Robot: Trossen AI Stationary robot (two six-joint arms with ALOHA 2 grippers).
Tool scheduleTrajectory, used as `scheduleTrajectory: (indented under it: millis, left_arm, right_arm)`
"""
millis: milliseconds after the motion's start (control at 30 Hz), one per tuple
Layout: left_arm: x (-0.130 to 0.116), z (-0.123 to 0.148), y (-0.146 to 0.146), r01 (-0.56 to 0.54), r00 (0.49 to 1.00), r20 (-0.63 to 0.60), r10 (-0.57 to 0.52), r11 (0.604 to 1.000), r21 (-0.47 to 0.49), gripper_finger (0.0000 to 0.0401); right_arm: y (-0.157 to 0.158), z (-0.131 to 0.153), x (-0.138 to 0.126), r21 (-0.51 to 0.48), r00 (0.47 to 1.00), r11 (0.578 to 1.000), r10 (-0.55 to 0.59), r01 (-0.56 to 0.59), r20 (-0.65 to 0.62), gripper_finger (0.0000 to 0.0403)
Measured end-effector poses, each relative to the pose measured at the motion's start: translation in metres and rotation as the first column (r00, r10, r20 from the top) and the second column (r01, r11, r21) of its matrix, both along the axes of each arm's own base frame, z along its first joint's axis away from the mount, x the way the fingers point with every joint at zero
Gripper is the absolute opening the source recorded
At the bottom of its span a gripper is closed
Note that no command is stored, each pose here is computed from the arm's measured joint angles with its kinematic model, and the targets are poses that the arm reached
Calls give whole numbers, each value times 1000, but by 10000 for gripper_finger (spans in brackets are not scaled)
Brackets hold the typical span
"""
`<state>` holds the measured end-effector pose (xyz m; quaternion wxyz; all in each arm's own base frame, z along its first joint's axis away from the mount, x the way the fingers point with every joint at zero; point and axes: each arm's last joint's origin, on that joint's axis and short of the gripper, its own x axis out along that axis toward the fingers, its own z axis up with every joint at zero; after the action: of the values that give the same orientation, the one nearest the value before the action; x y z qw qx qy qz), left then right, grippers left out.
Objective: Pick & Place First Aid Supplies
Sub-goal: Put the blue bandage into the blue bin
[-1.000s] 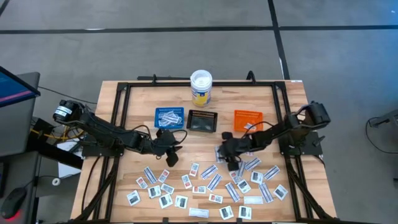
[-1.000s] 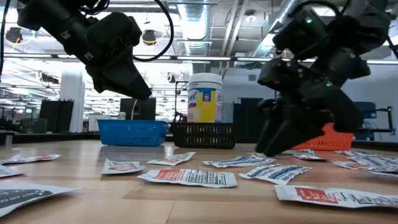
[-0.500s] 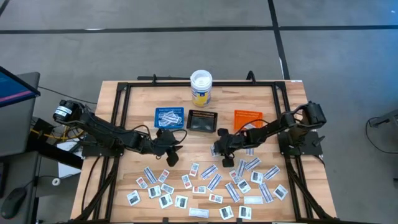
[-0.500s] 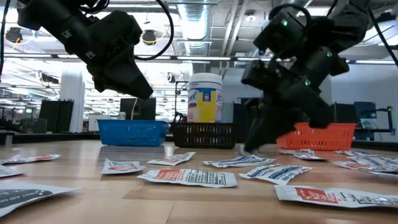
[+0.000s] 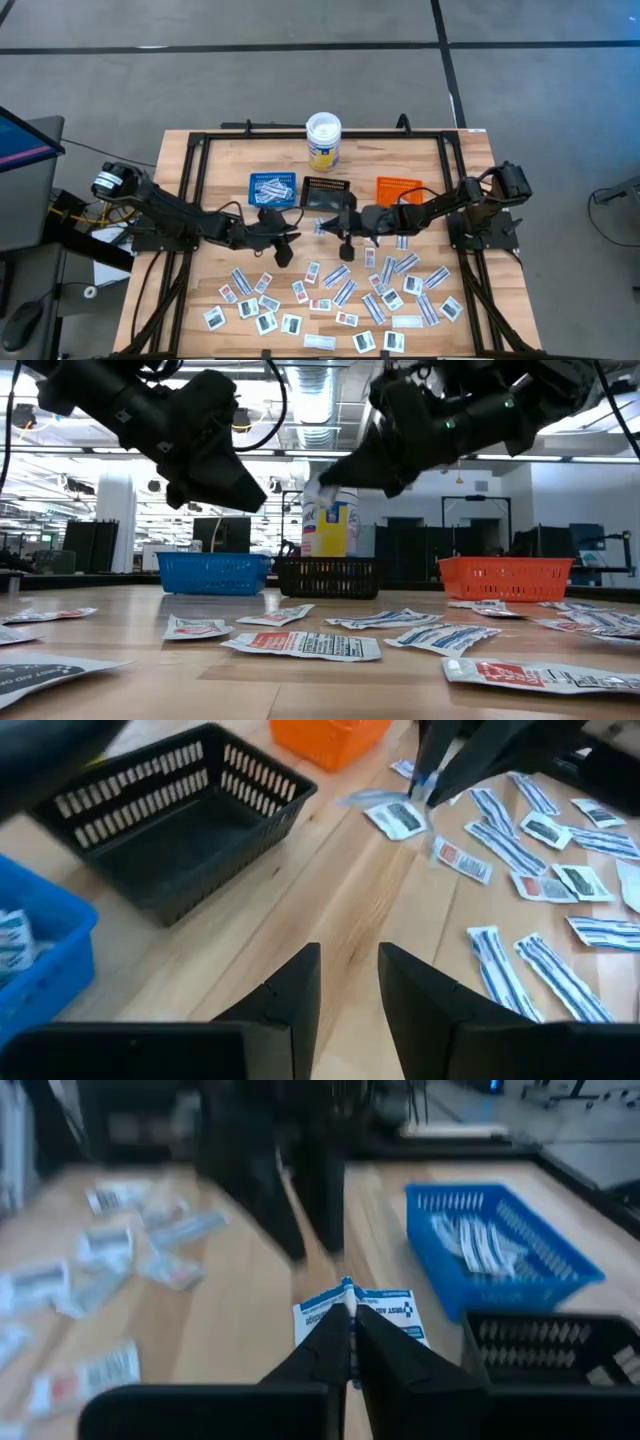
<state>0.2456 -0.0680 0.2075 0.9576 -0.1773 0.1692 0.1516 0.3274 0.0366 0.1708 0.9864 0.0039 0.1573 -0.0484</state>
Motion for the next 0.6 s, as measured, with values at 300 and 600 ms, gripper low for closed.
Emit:
scheduleTrajectory:
  millis: [300, 600]
  left_arm:
    - [30, -17, -7, -38, 988, 152, 31, 998, 43, 104]
    - [35, -20, -9, -24, 980, 200, 19, 999, 23, 104]
  right_arm:
    - [0, -1, 0, 3, 1000, 1000, 1, -1, -10, 3]
    - [0, -5, -2, -5, 998, 1000, -4, 4, -58, 12]
